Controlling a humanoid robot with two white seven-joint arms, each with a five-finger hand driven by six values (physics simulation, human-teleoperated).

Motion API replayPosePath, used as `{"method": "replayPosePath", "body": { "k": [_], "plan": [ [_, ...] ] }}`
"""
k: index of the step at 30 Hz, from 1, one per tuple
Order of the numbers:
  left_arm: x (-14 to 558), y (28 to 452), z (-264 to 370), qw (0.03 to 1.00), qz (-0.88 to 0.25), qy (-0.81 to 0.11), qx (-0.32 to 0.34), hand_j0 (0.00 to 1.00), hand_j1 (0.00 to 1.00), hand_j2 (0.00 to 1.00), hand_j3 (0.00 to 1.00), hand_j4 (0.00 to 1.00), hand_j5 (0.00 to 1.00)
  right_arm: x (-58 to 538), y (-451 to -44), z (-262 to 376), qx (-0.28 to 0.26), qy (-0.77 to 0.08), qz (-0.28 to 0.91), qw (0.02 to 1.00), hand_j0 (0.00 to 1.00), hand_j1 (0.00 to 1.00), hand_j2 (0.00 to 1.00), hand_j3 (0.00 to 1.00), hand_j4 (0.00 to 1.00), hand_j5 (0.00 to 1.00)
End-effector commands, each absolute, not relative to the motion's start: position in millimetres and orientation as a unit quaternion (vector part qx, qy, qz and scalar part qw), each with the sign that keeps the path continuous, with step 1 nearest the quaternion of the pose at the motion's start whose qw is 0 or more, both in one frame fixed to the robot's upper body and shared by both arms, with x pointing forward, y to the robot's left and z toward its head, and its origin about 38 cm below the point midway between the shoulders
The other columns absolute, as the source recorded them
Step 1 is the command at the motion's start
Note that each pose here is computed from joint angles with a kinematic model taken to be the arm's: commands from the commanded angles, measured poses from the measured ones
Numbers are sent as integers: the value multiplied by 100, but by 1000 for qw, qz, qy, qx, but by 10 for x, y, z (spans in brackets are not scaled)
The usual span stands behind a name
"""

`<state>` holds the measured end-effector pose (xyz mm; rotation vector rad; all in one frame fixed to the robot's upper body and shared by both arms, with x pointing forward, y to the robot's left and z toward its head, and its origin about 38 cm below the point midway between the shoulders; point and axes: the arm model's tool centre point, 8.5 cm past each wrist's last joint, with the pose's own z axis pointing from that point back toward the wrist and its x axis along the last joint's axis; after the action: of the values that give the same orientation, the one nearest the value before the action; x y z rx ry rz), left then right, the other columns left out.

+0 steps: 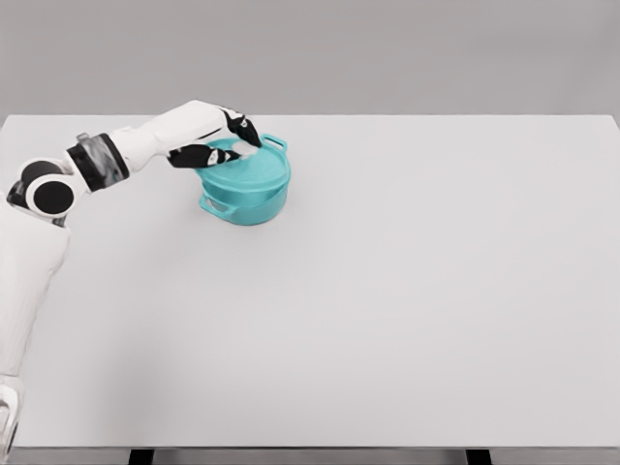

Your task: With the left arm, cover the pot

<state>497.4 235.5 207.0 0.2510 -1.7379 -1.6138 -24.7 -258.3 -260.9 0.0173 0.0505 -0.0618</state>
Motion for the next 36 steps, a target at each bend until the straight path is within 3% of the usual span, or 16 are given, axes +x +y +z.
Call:
{"method": "replayPosePath", "body": {
  "k": [1, 15, 23, 30, 36],
  "plan": [
    [4986, 2348, 2031, 377, -625, -678, 92, 53, 53, 53, 53, 53, 53, -249, -2581, -2609, 9, 25, -31, 999, 100, 100, 100, 100, 100, 100],
    [5061, 2349, 1940, 396, -618, -674, 83, 54, 54, 54, 54, 54, 54, -249, -2581, -2609, 9, 25, -31, 999, 100, 100, 100, 100, 100, 100],
    [5131, 2338, 1905, 406, -619, -667, 83, 66, 66, 66, 66, 66, 66, -249, -2581, -2609, 9, 25, -31, 999, 100, 100, 100, 100, 100, 100],
    [5133, 2346, 1887, 409, -619, -666, 83, 67, 67, 67, 67, 67, 67, -239, -2582, -2610, 9, 25, -31, 999, 100, 100, 100, 100, 100, 100],
    [5170, 2389, 1851, 419, -617, -661, 81, 76, 76, 76, 76, 76, 76, -244, -2583, -2610, 9, 25, -31, 999, 100, 100, 100, 100, 100, 100]
  ]
}}
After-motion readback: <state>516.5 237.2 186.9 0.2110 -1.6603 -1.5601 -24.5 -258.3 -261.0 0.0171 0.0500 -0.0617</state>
